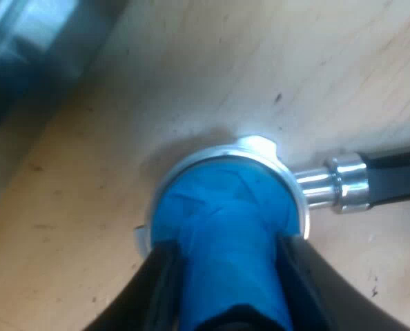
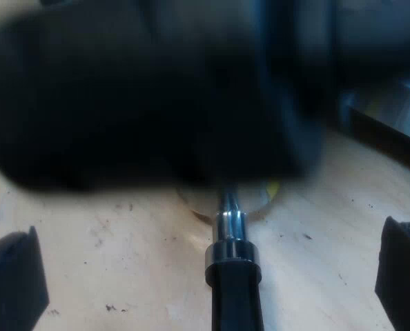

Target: Grind coffee beans and then tamp

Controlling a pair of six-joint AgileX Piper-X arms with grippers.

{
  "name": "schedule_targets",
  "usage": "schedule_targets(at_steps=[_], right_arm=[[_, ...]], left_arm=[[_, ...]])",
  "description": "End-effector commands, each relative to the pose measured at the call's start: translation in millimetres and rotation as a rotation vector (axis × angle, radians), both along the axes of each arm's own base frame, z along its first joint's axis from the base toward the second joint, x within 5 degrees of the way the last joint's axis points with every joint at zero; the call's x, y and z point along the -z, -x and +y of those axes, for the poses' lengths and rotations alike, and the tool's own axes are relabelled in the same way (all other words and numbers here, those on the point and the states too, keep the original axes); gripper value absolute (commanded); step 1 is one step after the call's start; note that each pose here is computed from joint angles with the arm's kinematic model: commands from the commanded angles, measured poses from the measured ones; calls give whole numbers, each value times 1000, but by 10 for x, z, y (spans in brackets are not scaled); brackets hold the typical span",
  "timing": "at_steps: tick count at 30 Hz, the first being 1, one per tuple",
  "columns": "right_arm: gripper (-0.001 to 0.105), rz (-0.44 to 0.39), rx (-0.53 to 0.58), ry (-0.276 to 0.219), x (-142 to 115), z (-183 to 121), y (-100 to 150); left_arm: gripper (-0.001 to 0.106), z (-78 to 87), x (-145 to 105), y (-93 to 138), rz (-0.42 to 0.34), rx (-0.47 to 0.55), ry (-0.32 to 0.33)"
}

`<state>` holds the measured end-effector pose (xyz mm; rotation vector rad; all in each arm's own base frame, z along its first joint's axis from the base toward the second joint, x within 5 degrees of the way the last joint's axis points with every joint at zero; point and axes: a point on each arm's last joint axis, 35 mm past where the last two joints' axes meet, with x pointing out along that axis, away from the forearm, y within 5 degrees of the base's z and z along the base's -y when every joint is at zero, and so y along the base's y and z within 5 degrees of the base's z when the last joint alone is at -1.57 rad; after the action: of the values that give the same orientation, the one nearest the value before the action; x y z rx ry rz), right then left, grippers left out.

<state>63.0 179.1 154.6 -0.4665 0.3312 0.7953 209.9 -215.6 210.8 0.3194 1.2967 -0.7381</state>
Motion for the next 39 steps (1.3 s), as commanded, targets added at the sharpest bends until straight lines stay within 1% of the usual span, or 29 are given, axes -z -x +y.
schedule_targets(at_steps=[1, 4, 7, 10, 15, 19, 23, 24, 25, 26, 27, 31, 32, 34, 36, 39], right_arm=[[100, -2, 4, -10, -11, -3, -10], [100, -2, 4, -10, -11, -3, -10], [100, -2, 4, -10, -11, -3, -10], [100, -2, 4, -10, -11, -3, -10], [100, -2, 4, -10, -11, -3, -10], [100, -2, 4, -10, -11, -3, -10], [100, -2, 4, -10, -11, -3, -10], [100, -2, 4, -10, -11, -3, -10], [100, -4, 3, -8, -11, -3, -10], [100, -4, 3, -8, -11, -3, -10], [100, -5, 2, -7, -11, -3, -10], [100, -26, -11, 5, -32, 8, -13], [100, -38, -18, 6, -59, 23, -16], [100, -50, -23, -8, -120, 53, -24], [100, -64, -25, -32, -208, 94, -35], [100, -68, -25, -47, -319, 148, -49]], left_arm=[[0, -31, 98, -24, 19, -2, -17], [0, -37, 134, -31, 28, -2, -25], [0, -41, 138, -28, 38, 1, -17], [0, -43, 211, -30, 47, 1, -25], [0, 3, 427, 16, 98, 1, -77], [0, 7, 432, 21, 101, 1, -80], [0, 1, 317, 15, 74, 1, -53], [0, -1, 196, 12, 49, 1, -28], [0, -1, 196, 12, 49, 1, -28], [0, 3, 44, 17, 19, 1, 2], [0, 19, -259, 32, -48, 1, 65], [0, 78, -483, 60, -112, -9, 108], [0, 115, -531, 65, -124, -19, 113], [0, 191, -599, 78, -129, -35, 114], [0, 322, -665, 70, -125, -70, 106], [0, 512, -723, 36, -120, -118, 87]])
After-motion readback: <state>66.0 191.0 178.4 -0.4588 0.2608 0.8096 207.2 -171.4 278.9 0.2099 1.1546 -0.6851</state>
